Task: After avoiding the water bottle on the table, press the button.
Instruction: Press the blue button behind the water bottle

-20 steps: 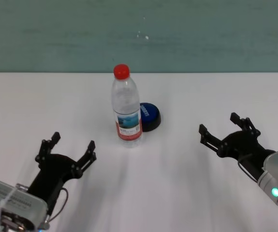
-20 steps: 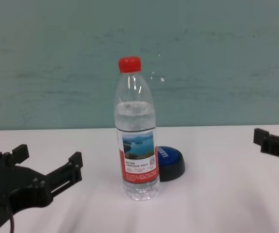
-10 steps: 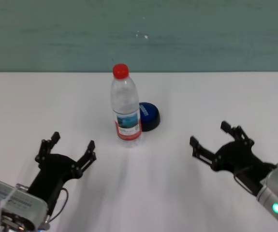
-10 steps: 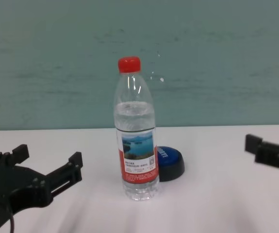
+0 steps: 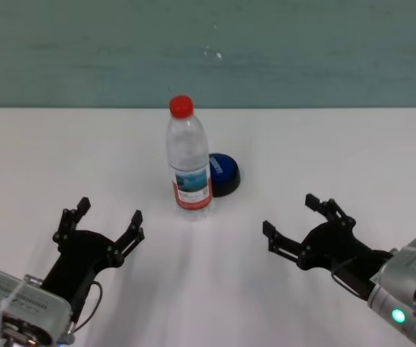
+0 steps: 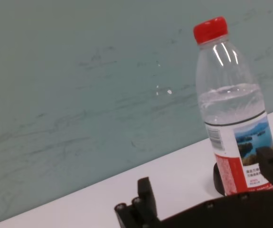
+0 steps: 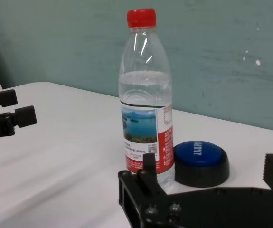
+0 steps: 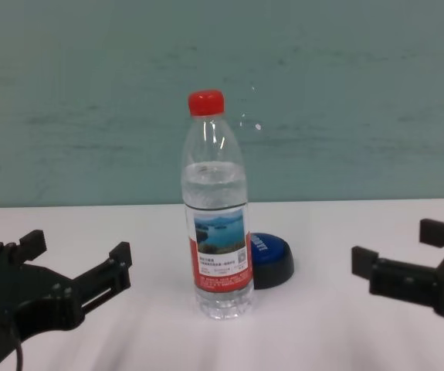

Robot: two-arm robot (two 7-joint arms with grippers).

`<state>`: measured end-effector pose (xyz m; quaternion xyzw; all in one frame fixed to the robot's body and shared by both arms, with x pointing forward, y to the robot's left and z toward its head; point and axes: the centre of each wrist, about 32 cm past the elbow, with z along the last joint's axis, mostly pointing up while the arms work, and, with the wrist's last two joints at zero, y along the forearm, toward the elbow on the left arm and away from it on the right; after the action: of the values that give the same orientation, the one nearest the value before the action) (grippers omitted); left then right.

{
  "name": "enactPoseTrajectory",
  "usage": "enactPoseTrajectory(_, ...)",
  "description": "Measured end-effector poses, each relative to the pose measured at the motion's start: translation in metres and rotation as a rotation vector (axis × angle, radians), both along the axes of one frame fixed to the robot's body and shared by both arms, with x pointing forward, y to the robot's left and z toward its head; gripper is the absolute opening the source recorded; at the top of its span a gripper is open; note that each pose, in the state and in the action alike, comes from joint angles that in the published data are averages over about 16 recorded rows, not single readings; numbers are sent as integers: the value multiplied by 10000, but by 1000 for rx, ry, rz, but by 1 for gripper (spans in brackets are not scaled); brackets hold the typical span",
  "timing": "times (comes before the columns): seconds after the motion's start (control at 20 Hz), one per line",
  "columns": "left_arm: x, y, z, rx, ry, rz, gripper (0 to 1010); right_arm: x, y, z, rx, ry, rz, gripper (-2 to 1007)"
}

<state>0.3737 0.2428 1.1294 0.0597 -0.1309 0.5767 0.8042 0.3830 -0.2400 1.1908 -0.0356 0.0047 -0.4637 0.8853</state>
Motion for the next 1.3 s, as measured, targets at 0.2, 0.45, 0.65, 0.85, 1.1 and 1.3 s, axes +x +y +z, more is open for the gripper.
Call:
enactPoseTrajectory(0.2, 0, 0, 0, 0, 0, 0, 1000, 40, 7, -27, 1, 12, 10, 1004)
enactPoseTrajectory(0.45, 0, 0, 0, 0, 0, 0, 1000, 73, -2, -59, 4, 24, 4, 1004)
enactPoseTrajectory(0.65, 0, 0, 0, 0, 0, 0, 1000, 86, -26, -77, 3, 31, -6, 1004)
enactPoseTrajectory(0.85, 0, 0, 0, 0, 0, 0, 1000, 99, -75, -73, -7, 32, -19, 1004)
enactPoseTrajectory(1.1, 0, 0, 0, 0, 0, 0, 1000, 128, -154, -31, -24, 23, -36, 1004)
enactPoseTrajectory(1.3, 0, 0, 0, 0, 0, 0, 1000, 163, -213, 23, -39, 12, -44, 1004)
